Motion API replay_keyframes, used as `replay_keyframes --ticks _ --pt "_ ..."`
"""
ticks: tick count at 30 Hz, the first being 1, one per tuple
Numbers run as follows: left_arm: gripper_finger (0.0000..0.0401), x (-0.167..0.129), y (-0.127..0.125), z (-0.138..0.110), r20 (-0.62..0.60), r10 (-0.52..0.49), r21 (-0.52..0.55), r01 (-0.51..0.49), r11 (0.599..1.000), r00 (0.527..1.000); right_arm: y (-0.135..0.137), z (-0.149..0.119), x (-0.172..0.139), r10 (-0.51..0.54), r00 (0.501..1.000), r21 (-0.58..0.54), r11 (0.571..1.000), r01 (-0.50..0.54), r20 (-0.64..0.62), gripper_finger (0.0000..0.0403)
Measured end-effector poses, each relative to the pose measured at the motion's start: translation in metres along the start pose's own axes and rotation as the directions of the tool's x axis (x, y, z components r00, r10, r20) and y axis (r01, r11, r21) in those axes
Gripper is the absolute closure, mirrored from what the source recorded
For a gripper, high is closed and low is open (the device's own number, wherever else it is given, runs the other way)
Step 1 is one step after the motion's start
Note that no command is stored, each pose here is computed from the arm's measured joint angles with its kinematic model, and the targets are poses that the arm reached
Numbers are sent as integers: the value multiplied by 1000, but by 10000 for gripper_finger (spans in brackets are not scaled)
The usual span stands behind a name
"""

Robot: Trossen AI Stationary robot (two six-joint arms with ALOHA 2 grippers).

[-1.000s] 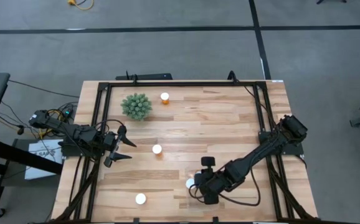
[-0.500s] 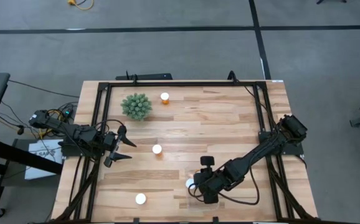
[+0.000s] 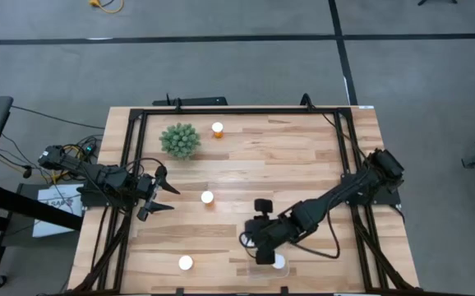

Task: Pick and place pill bottles into a basket
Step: Put the top orange pill bottle into the transparent bin

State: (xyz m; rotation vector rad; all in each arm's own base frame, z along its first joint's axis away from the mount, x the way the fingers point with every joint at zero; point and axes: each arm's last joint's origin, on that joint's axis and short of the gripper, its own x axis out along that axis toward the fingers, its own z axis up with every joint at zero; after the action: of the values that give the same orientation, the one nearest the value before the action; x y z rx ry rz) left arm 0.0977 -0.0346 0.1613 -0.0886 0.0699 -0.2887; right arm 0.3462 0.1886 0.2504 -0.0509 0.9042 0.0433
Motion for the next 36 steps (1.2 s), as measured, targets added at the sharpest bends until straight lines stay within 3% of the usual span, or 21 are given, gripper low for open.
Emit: replay_keyframes --ticks 5,10,15,27,36 --pt "159 0 0 0 0 0 0 0 1000 1000 -22 22 5 -7 994 38 999 3 113 315" --pt "159 0 0 0 0 0 0 0 1000 1000 -60 40 17 -56 970 198 980 8 238 315" --pt "159 0 0 0 0 0 0 0 1000 1000 -93 50 26 -109 928 289 957 2 355 315" --pt "159 0 0 0 0 0 0 0 1000 1000 -140 36 47 -195 877 412 911 -3 439 315" --pt "159 0 0 0 0 0 0 0 1000 1000 -153 38 48 -200 871 399 917 4 449 315"
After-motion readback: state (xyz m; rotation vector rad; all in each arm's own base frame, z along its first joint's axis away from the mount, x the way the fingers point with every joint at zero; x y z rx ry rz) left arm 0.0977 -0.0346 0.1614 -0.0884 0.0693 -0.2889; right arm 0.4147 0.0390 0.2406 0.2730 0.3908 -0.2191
